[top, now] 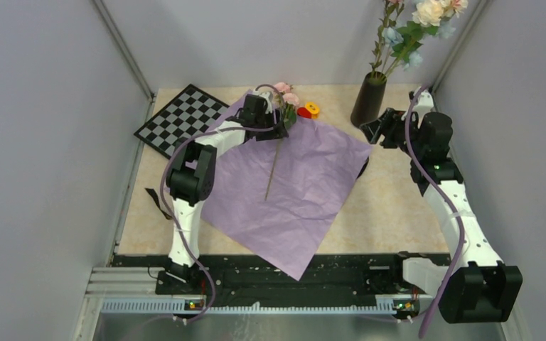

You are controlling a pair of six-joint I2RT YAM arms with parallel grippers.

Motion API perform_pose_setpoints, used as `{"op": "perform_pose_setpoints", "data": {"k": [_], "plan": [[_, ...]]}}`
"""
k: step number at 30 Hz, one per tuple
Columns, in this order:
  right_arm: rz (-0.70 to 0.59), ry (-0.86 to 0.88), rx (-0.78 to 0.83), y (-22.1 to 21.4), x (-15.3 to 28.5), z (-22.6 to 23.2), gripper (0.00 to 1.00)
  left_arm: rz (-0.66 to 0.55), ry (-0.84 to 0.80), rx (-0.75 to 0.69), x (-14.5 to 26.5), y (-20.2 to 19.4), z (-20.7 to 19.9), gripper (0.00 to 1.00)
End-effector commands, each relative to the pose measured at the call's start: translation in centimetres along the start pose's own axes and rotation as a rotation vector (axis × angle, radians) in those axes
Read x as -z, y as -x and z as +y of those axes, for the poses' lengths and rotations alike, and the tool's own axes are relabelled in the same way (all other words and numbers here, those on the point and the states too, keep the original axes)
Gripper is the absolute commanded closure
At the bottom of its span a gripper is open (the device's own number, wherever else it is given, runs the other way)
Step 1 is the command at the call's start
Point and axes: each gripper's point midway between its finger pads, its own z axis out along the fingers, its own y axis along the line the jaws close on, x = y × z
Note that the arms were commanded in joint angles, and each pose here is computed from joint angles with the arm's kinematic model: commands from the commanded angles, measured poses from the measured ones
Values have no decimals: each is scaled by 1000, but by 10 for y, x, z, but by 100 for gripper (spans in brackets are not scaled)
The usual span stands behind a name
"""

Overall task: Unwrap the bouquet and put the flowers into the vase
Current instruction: Pick up the fake flower from the wrapping paper.

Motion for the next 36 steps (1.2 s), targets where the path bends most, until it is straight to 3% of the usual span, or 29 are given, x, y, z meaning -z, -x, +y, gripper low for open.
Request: {"op": "perform_pose_setpoints", "data": {"k": [1,25,36], "plan": [[-32,37,8,12,5,13,36,18,-17,-24,-7,1,-5,35],[22,58,2,5,0,14,38,56,-47,-32,-35,-5,-15,66],[28,60,-3,1,2,14,38,52,-42,-34,-29,-7,-15,97]]}}
